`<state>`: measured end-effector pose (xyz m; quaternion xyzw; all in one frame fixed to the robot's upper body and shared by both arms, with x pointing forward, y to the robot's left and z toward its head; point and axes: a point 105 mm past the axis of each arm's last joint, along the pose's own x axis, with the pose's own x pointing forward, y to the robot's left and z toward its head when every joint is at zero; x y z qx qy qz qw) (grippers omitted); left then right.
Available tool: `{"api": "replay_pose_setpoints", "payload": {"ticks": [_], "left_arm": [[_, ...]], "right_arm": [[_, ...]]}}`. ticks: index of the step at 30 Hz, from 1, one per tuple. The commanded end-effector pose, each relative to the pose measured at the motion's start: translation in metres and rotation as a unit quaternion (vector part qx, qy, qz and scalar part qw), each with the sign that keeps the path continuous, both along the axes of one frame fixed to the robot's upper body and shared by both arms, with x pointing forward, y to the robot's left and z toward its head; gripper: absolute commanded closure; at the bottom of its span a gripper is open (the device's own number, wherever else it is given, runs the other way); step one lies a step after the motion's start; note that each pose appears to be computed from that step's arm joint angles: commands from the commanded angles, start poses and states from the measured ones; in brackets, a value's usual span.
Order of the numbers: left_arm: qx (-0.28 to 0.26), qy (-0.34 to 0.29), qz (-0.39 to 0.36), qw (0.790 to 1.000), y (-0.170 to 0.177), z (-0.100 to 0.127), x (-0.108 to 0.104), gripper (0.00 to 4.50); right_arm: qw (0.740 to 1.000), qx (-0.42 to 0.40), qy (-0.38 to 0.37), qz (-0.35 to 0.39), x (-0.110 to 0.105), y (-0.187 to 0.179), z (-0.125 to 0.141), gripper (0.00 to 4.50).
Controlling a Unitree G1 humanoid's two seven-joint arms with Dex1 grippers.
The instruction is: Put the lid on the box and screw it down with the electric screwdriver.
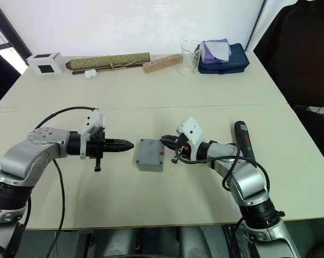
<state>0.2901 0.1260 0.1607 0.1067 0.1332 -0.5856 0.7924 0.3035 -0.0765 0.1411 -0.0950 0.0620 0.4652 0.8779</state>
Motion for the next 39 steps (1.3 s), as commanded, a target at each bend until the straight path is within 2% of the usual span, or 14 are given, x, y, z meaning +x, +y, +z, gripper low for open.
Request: {"api": "replay_pose_setpoints", "payload": {"ticks": [1,11,14,17,20,21,25,28,30,33,34,35,37,39], "left_arm": [[0.000,-0.022,-0.010,1.000,-0.004,0.008,0.001,4.50],[-0.003,-0.024,-0.013,1.000,-0.006,0.010,0.002,4.50],[-0.006,-0.025,-0.011,1.000,-0.007,0.011,0.003,4.50],[-0.011,-0.026,-0.011,1.000,-0.009,0.012,0.003,4.50],[-0.025,-0.025,-0.010,0.999,-0.013,0.015,0.003,4.50],[-0.029,-0.025,-0.010,0.999,-0.014,0.017,0.004,4.50],[-0.051,-0.033,-0.022,0.998,-0.023,0.028,0.005,4.50],[-0.048,-0.057,-0.060,0.995,-0.037,0.039,0.004,4.50],[-0.044,-0.068,-0.078,0.994,-0.043,0.042,0.002,4.50],[-0.038,-0.102,-0.168,0.980,-0.067,0.052,-0.008,4.50],[-0.032,-0.109,-0.187,0.976,-0.072,0.052,-0.010,4.50],[-0.020,-0.118,-0.204,0.972,-0.074,0.049,-0.011,4.50],[0.000,-0.130,-0.232,0.964,-0.078,0.044,-0.014,4.50],[0.010,-0.131,-0.246,0.960,-0.080,0.040,-0.014,4.50]], "right_arm": [[1.000,0.003,-0.017,-0.002,0.001,-0.001,0.006,4.42],[1.000,-0.009,-0.005,0.007,-0.002,0.001,-0.001,4.42],[1.000,-0.014,-0.008,-0.001,0.001,-0.001,0.000,3.57],[1.000,-0.017,-0.005,-0.010,0.001,-0.005,0.002,2.17],[1.000,-0.022,-0.001,-0.012,-0.001,-0.009,0.003,1.06],[1.000,-0.020,-0.001,-0.014,-0.001,-0.011,0.005,0.88],[0.999,0.019,0.006,-0.035,0.000,-0.023,0.026,0.88],[0.995,0.042,0.005,-0.091,0.005,-0.050,0.053,0.88],[0.993,0.041,0.015,-0.114,0.006,-0.064,0.061,0.88],[0.974,-0.042,0.082,-0.205,0.003,-0.128,0.085,0.88],[0.969,-0.054,0.106,-0.218,-0.002,-0.140,0.090,0.27],[0.960,-0.069,0.142,-0.231,-0.007,-0.150,0.091,0.05],[0.929,-0.096,0.206,-0.292,-0.009,-0.179,0.087,0.01],[0.905,-0.111,0.268,-0.313,-0.015,-0.196,0.077,0.01]]}}
